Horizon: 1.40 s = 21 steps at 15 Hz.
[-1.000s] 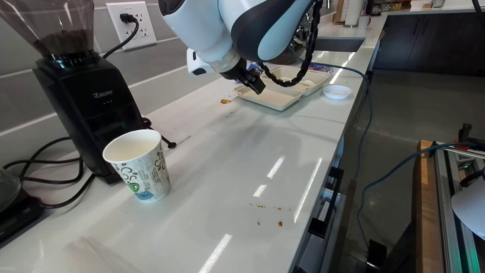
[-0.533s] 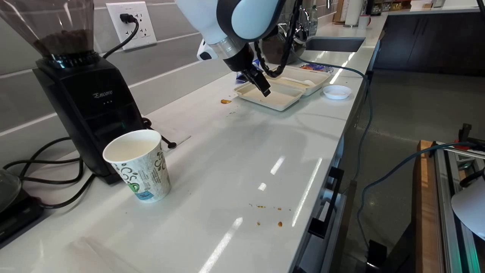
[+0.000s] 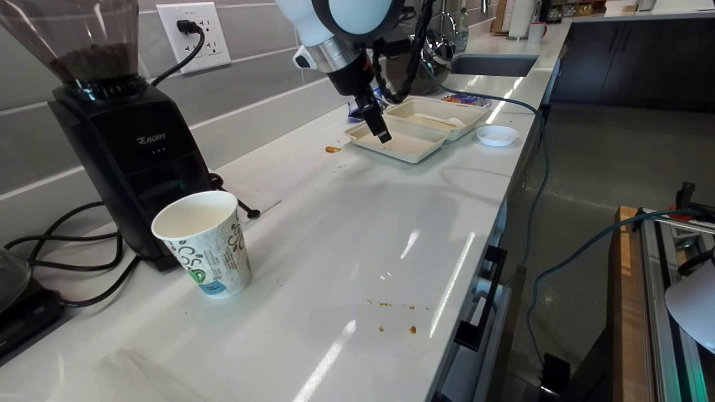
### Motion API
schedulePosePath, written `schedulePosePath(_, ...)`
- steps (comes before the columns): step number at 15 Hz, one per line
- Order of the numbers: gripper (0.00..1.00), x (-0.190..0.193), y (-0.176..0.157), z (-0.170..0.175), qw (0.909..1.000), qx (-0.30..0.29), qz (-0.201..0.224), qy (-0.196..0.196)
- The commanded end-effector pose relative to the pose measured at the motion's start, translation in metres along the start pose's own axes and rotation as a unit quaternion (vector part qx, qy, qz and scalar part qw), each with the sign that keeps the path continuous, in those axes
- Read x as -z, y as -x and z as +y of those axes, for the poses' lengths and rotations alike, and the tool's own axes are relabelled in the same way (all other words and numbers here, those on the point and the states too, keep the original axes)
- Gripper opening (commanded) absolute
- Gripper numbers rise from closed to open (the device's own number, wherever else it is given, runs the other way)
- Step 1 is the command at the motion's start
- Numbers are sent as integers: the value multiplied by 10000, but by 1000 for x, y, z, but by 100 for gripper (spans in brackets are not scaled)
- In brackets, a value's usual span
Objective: Close the food pack.
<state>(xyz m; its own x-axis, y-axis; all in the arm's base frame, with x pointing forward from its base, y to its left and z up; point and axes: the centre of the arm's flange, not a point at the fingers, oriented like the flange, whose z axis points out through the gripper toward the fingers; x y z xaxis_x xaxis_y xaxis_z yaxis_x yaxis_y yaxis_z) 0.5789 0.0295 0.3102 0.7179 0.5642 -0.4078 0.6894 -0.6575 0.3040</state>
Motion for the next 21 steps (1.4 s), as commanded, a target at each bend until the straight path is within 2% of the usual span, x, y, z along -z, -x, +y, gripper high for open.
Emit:
schedulePosePath(1,100,-8,-5,2,9993,-324,-55,-200)
schedulePosePath(5,100,-21,1,6,9908,-992,66,-913)
schedulePosePath(7,100,-28,7,9,9839,-1387,250,-1097)
schedulePosePath(11,100,-35,11,19,9693,-2182,620,-949)
schedulePosePath(15,100,-43,9,26,9565,-2629,867,-924)
schedulePosePath(16,97,-45,11,28,9533,-2721,885,-970)
schedulePosePath(17,78,-46,12,29,9503,-2812,891,-993)
schedulePosePath(19,70,-47,16,31,9458,-2961,871,-1008)
schedulePosePath(21,52,-48,17,33,9425,-3063,858,-1022)
